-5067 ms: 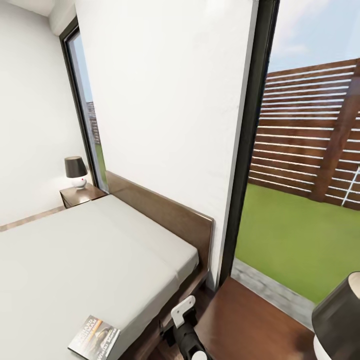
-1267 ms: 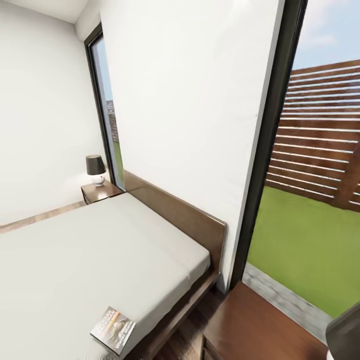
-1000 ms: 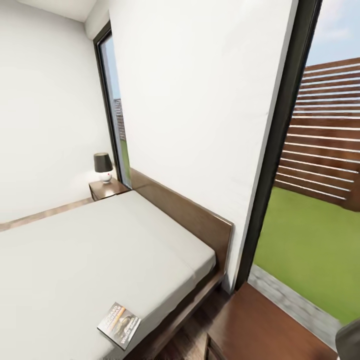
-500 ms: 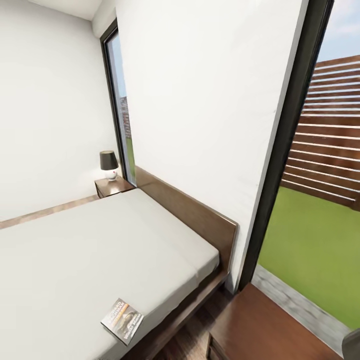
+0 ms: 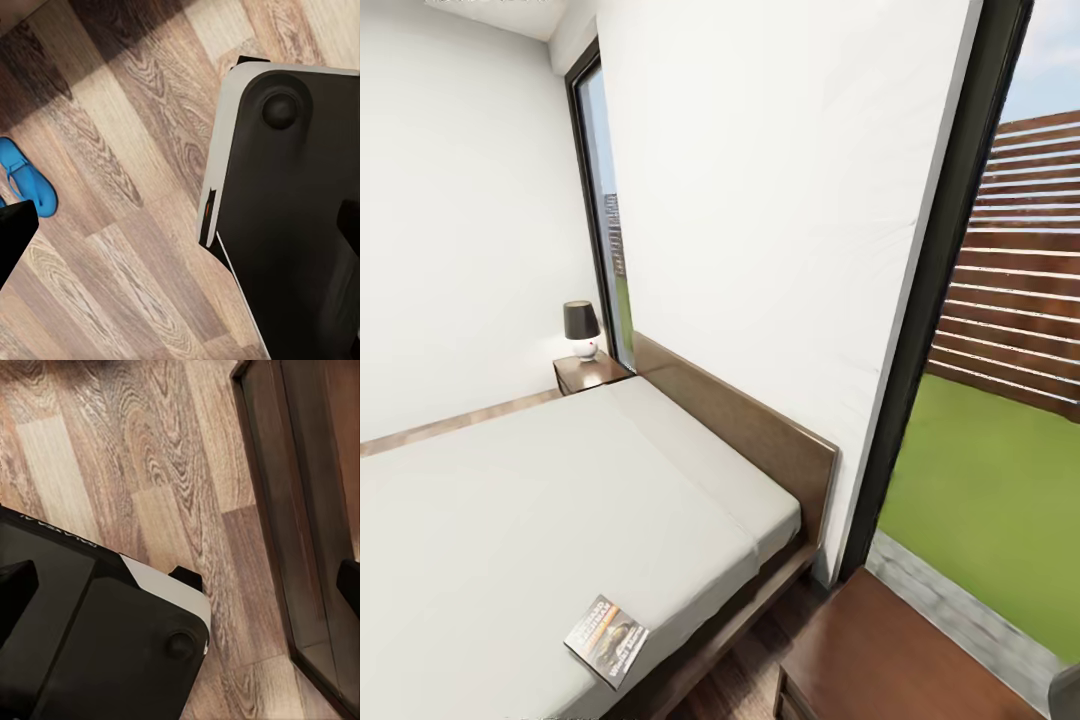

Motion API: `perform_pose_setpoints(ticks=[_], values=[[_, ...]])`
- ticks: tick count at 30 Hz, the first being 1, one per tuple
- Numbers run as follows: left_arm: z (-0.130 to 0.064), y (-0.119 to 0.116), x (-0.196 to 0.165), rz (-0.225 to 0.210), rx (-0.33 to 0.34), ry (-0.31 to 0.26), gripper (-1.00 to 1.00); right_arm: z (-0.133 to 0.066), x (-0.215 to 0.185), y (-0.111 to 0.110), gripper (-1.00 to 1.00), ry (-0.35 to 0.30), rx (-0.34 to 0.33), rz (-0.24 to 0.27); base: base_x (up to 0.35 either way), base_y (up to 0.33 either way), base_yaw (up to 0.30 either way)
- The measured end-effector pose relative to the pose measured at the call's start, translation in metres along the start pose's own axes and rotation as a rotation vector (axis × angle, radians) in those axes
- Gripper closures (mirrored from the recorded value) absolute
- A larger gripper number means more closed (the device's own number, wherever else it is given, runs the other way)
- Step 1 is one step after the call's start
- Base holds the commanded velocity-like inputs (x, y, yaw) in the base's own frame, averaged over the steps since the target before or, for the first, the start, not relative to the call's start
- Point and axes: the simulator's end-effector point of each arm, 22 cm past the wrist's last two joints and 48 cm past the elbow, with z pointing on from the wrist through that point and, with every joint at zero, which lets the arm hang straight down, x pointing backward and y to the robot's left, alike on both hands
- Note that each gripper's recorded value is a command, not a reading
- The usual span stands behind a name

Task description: In the bedroom, move the book from the bed onto either nightstand, and place the two sandals side by side next to the bed.

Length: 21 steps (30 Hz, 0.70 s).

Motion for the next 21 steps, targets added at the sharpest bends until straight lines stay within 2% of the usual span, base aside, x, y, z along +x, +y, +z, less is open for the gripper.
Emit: perform_pose_setpoints(ticks=[8, 21], values=[[0.0, -0.001, 0.0, -0.001, 0.001, 0.0, -1.0, 0.0, -0.012, 0.0, -1.0, -0.062, 0.001, 0.013, 0.0, 0.0, 0.246], [0.0, -0.005, 0.0, -0.002, 0.006, 0.0, -1.0, 0.0, -0.015, -0.001, -1.0, -0.078, 0.003, 0.015, -0.023, 0.017, 0.286]])
